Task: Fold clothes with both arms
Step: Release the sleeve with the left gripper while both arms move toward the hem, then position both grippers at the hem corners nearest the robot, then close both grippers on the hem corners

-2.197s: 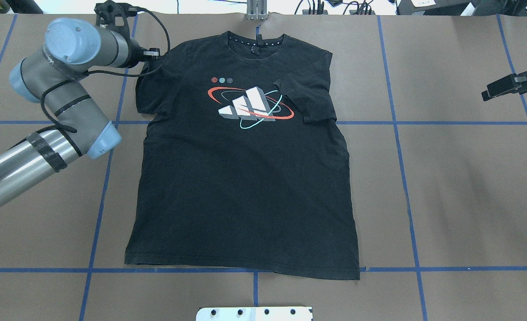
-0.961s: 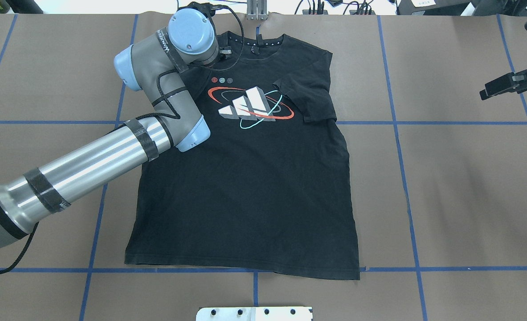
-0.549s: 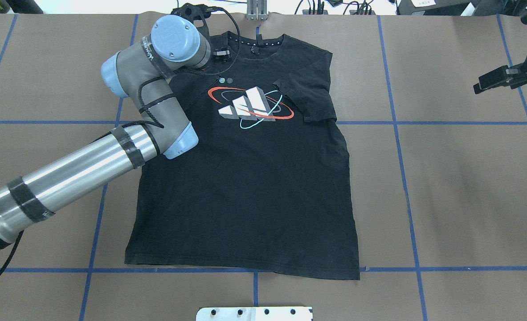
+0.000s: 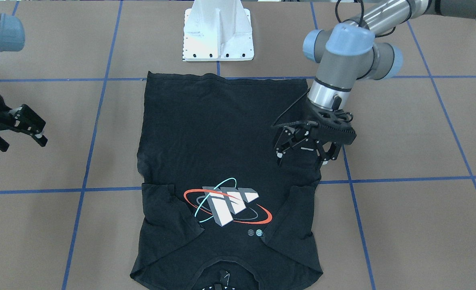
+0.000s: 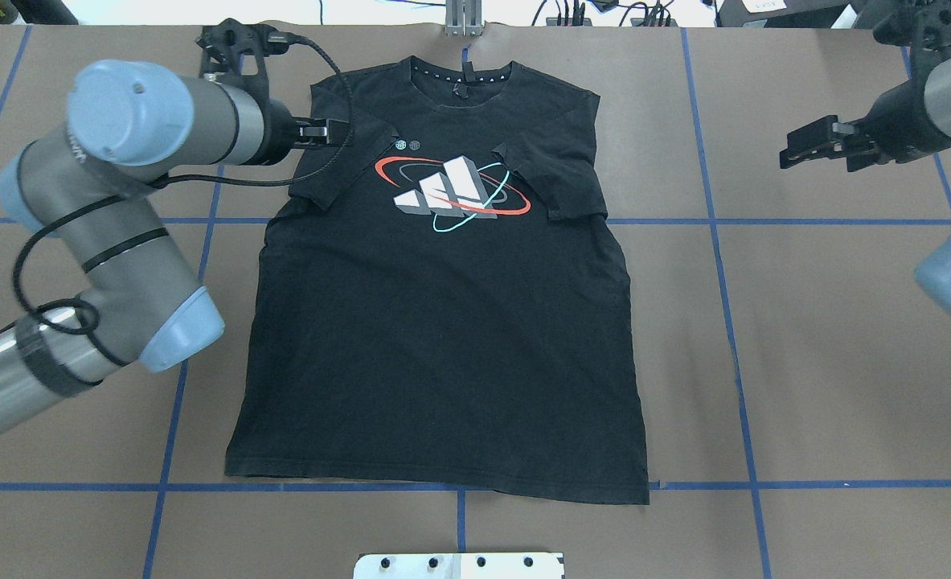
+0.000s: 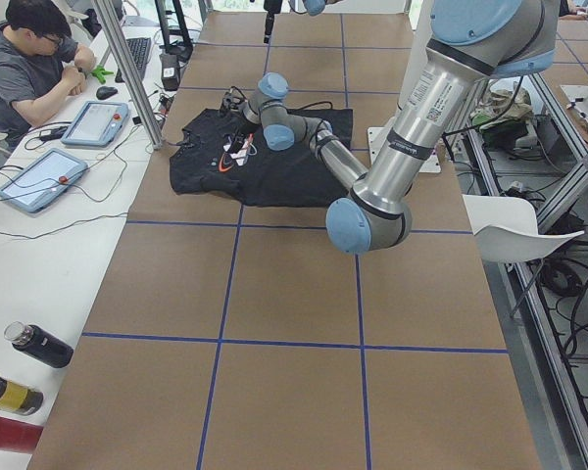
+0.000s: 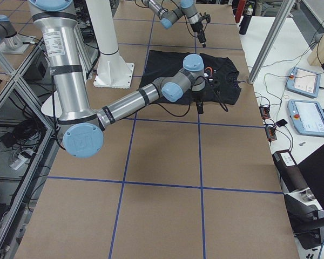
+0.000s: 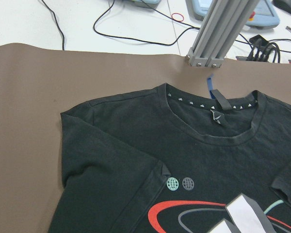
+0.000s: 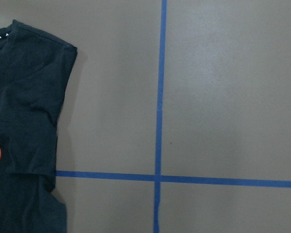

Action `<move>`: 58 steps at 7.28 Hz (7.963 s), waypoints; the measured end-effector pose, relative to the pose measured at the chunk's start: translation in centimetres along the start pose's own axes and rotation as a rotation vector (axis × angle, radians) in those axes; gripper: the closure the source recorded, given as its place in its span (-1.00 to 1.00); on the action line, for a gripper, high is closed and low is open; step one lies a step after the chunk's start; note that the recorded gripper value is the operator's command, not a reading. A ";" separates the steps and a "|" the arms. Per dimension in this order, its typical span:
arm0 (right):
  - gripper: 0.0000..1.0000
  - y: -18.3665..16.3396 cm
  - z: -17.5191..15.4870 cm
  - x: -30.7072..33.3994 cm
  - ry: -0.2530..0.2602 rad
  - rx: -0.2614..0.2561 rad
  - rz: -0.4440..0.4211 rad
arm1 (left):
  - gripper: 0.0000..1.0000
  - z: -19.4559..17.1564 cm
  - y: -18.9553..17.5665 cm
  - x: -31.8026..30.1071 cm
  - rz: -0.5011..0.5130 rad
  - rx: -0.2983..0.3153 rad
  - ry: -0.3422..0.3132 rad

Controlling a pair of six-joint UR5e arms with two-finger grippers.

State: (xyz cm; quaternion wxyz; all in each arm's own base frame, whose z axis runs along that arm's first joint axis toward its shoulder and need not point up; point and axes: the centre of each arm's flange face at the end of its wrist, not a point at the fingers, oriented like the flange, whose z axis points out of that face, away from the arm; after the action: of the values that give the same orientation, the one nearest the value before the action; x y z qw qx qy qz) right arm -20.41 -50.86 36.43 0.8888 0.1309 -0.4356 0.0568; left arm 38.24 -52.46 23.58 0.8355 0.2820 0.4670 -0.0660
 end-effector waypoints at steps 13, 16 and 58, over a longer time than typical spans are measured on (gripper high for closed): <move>-1.00 32.1 3.6 -13.0 0.044 0.111 0.110 | -0.47 -6.3 33.1 -4.6 -0.044 -0.340 -0.068; -1.00 32.2 3.5 -13.2 0.041 0.110 0.109 | -0.24 -5.8 34.1 -4.9 -0.039 -0.359 -0.082; 0.45 41.7 11.6 -17.1 0.149 0.115 0.042 | 1.00 -7.4 33.1 -4.2 -0.085 -0.416 -0.045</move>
State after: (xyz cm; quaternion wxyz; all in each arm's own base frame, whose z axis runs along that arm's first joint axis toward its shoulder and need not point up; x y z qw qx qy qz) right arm -48.70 -13.87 37.32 0.9083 0.1681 -0.3669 0.1100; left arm 42.74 -21.57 37.58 0.8823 0.0819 0.4633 -0.0095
